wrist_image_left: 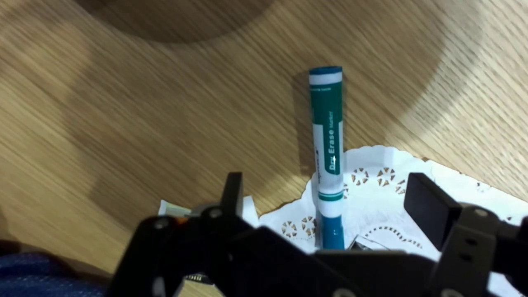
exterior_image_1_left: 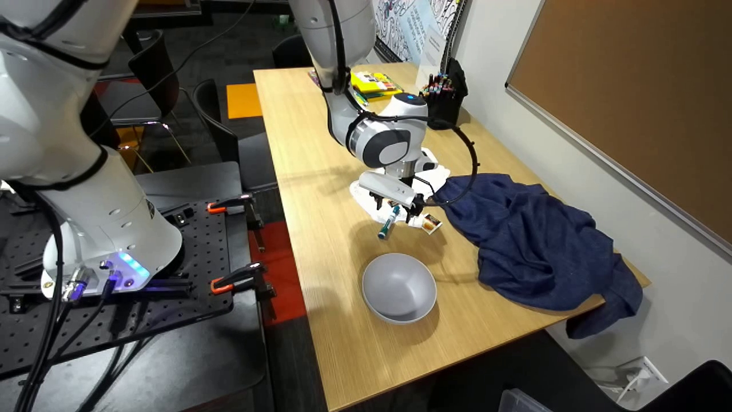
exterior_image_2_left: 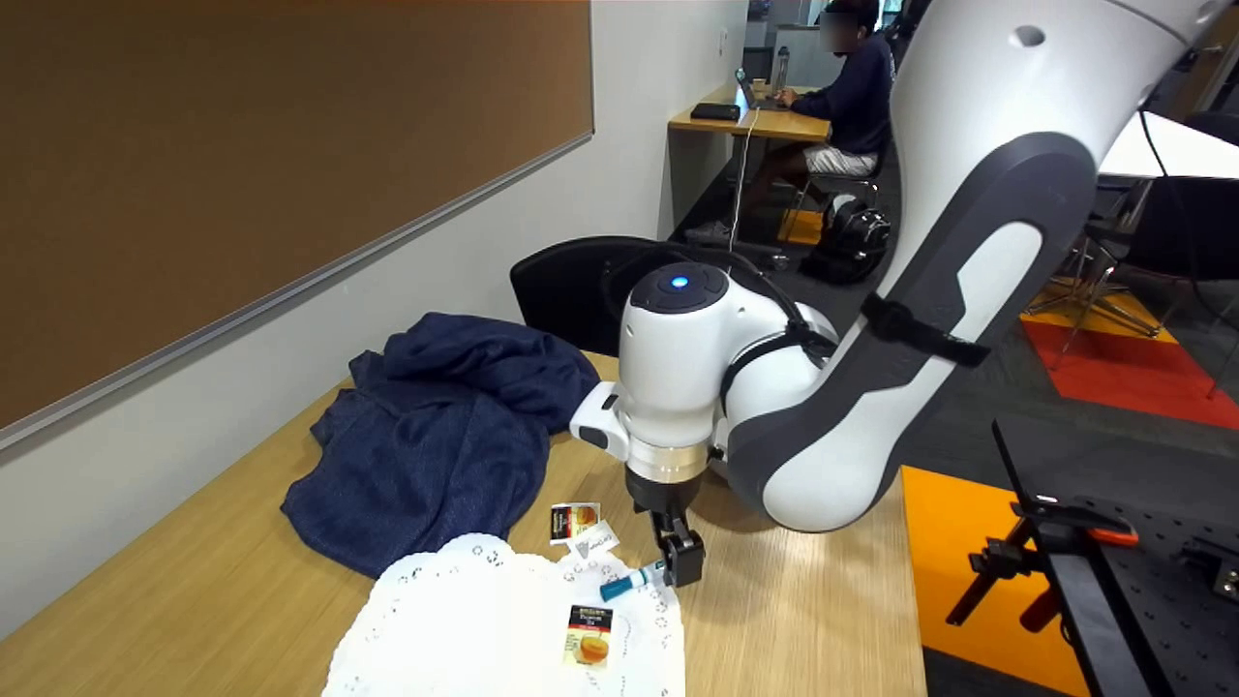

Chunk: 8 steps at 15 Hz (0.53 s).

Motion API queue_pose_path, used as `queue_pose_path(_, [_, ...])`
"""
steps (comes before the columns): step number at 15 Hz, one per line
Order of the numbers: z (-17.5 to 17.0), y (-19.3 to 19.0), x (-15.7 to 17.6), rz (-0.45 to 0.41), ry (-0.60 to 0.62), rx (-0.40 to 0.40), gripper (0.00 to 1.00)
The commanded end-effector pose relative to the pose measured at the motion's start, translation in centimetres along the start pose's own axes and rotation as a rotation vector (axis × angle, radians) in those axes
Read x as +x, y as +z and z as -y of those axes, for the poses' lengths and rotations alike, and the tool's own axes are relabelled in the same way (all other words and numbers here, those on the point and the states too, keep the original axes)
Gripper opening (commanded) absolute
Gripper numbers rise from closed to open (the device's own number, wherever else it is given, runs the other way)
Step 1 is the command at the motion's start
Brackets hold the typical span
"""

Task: Pick up the pen from the table and put it in the grey bowl.

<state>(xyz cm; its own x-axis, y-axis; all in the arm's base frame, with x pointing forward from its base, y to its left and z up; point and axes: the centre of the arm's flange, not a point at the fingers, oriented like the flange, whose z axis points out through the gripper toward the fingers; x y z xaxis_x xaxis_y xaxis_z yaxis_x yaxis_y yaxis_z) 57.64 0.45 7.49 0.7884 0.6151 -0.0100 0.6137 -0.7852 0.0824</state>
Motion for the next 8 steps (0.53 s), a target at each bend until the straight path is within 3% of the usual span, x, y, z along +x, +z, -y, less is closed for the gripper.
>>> queue_pose_path(1, [-0.3,1.6,0.7,-0.013,0.001,-0.001,0.96])
queue_pose_path(8, [-0.6,3.6,1.5,-0.006,-0.006,0.021,0.38])
